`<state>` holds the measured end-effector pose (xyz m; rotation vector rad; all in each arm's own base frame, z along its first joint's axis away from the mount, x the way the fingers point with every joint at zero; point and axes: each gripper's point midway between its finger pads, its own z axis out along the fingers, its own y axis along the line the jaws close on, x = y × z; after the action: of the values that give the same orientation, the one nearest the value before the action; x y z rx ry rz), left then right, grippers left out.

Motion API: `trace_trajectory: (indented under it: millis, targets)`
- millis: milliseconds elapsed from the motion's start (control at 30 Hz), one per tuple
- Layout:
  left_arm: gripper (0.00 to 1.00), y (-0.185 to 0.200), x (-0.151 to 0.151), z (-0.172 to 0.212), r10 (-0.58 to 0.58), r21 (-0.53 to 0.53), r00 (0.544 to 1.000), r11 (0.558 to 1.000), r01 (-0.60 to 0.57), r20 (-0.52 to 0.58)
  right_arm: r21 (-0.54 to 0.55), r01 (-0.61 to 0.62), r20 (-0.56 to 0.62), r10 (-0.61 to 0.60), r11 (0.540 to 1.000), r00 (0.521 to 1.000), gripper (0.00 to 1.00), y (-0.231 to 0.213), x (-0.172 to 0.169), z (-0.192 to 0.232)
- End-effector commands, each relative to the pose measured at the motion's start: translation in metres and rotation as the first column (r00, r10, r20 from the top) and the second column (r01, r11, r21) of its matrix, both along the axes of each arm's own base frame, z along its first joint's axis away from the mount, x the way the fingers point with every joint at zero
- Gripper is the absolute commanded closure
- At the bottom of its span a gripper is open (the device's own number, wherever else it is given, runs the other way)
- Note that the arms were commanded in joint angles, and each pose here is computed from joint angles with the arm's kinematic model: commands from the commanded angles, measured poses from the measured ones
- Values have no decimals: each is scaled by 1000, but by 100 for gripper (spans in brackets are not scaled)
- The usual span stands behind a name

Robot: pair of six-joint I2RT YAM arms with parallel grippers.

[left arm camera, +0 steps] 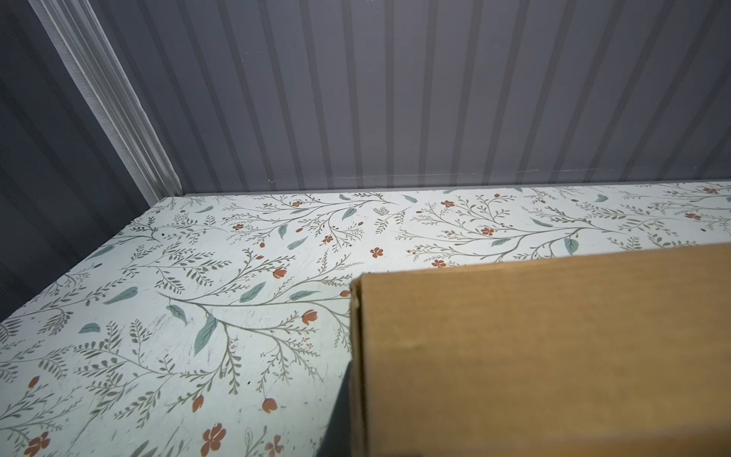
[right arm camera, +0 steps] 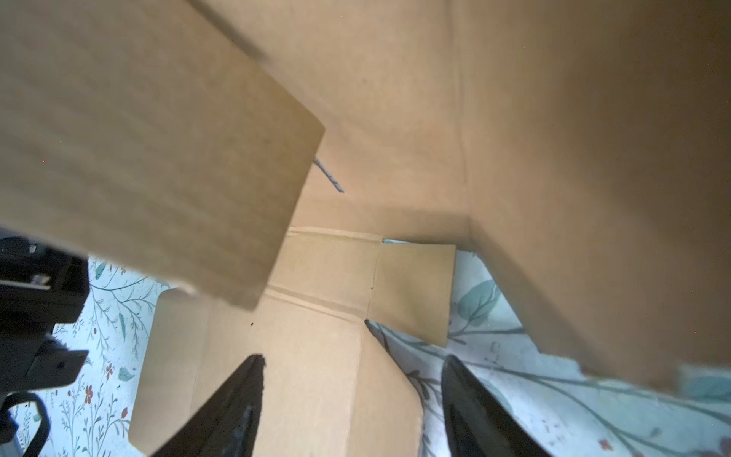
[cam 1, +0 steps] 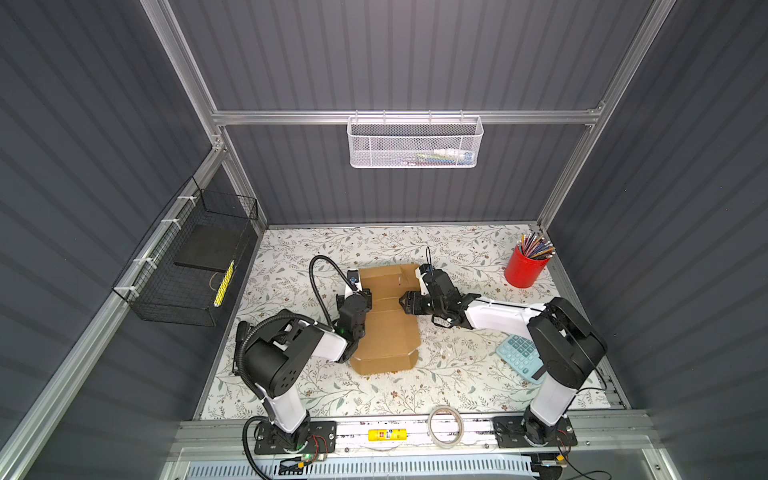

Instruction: Fold the paper box

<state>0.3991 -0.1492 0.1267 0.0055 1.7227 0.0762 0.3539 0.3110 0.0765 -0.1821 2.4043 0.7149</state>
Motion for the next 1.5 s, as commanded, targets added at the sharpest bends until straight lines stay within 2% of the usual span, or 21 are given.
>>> trace_trajectory:
  millis: [0,300,733,1033,1467]
  targets:
    - [100,5,-2,-10,21,41,999,999,-19,-49,-14,20,6,-20,1000,1000,28,-1,4,-10]
    - [100,3,-1,-15,18,40,998,999,-15,-64,-45,41,-2,-41,998,999,28,0,9,-23]
    - [100,3,-1,-14,17,42,998,999,-14,-64,-28,35,-2,-35,999,999,28,8,14,-26]
    - [100,3,-1,-15,14,42,998,999,-11,-67,-2,-7,34,7,1000,999,28,19,17,-17]
    - [100,2,0,-18,10,35,997,999,-7,-73,-35,-81,102,84,996,991,28,39,11,2]
